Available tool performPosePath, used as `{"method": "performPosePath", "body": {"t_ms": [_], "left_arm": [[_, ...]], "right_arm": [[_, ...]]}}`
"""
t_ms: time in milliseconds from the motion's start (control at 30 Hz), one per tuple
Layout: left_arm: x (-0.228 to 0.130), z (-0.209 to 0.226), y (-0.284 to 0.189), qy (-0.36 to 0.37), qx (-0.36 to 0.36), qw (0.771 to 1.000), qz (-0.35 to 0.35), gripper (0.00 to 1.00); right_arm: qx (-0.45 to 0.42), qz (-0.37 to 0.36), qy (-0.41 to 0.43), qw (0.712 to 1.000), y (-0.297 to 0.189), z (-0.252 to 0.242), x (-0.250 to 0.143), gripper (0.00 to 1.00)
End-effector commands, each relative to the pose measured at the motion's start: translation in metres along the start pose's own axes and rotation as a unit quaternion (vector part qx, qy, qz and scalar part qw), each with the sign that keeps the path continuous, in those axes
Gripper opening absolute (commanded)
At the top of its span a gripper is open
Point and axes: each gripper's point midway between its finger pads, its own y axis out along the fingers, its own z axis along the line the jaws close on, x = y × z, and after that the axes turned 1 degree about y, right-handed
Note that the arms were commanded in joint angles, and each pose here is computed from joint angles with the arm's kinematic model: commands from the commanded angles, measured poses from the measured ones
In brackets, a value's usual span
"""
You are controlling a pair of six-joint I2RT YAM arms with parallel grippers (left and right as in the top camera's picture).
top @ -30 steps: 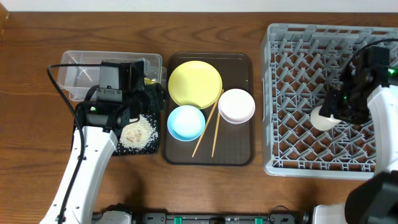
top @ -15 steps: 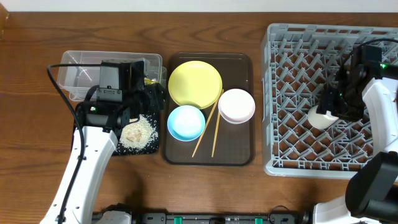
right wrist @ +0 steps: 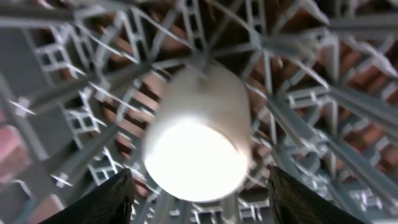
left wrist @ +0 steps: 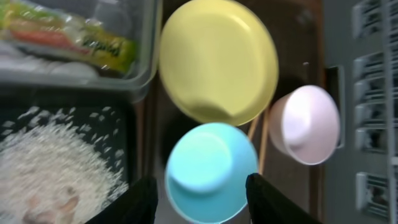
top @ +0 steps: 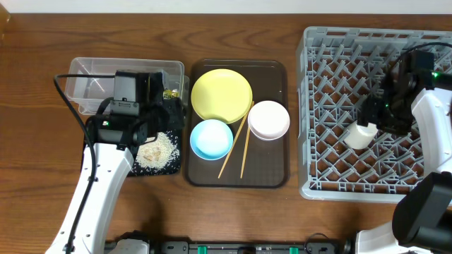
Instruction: Sort waste into correct bins and load items into the dishwasher rack
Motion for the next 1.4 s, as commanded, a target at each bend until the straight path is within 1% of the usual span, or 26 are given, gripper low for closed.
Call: {"method": "performPosePath", "body": {"t_ms": [0,67,133,200,300,333,400,600,733,833,1033,1133,1200,1267,1367], "left_arm": [[-0.001,0.019,-0.003,-0.001,0.050,0.999,-0.004,0.49],[-0.004,0.025,-0.003,-0.007,0.067,0.998,0.001,0.49],[-0.007,0.033,-0.005,-0.018,0.090,0.996,0.004,0.49],[-0.010,0.043,-0.007,-0.033,0.117,0.993,0.006,0.49],[-0.017,0.068,-0.015,-0.083,0.191,0.978,0.003,0.49],[-0.021,0.079,-0.020,-0.107,0.225,0.969,0.000,0.49],[-0.028,0.093,-0.028,-0.138,0.266,0.954,-0.002,0.49],[-0.030,0.095,-0.029,-0.143,0.272,0.951,-0.001,0.50],[-0.030,0.095,-0.029,-0.143,0.272,0.951,-0.001,0.50],[-0.030,0.095,-0.029,-0.143,0.272,0.951,-0.001,0.50],[-0.030,0.095,-0.029,-0.143,0.272,0.952,-0.001,0.50],[-0.029,0.094,-0.029,-0.143,0.272,0.952,-0.003,0.50],[-0.028,0.094,-0.029,-0.143,0.271,0.952,-0.004,0.50],[-0.028,0.094,-0.029,-0.143,0.271,0.952,-0.005,0.50],[-0.028,0.094,-0.029,-0.143,0.271,0.952,-0.004,0.50]], "right_arm": [[0.073,-0.034,-0.053,0.995,-0.010,0.033,0.015,0.66],[0.117,-0.063,-0.101,0.986,-0.022,0.057,0.024,0.65],[0.159,-0.103,-0.168,0.967,-0.038,0.088,0.034,0.64],[0.181,-0.139,-0.231,0.946,-0.051,0.116,0.041,0.63],[0.185,-0.178,-0.325,0.910,-0.057,0.157,0.044,0.59],[0.184,-0.186,-0.360,0.896,-0.057,0.172,0.041,0.59],[0.175,-0.197,-0.417,0.870,-0.055,0.198,0.035,0.59],[0.120,-0.211,-0.515,0.822,-0.035,0.249,0.020,0.65],[0.102,-0.190,-0.539,0.814,-0.011,0.265,0.012,0.68],[0.100,-0.159,-0.546,0.816,0.016,0.269,0.005,0.68],[0.060,-0.106,-0.541,0.832,0.064,0.256,0.005,0.67],[0.032,-0.092,-0.540,0.836,0.079,0.246,0.008,0.68],[0.030,-0.083,-0.539,0.837,0.086,0.244,0.007,0.67],[0.029,-0.073,-0.539,0.838,0.092,0.242,0.004,0.61],[0.029,-0.064,-0.530,0.845,0.098,0.241,0.002,0.44]]}}
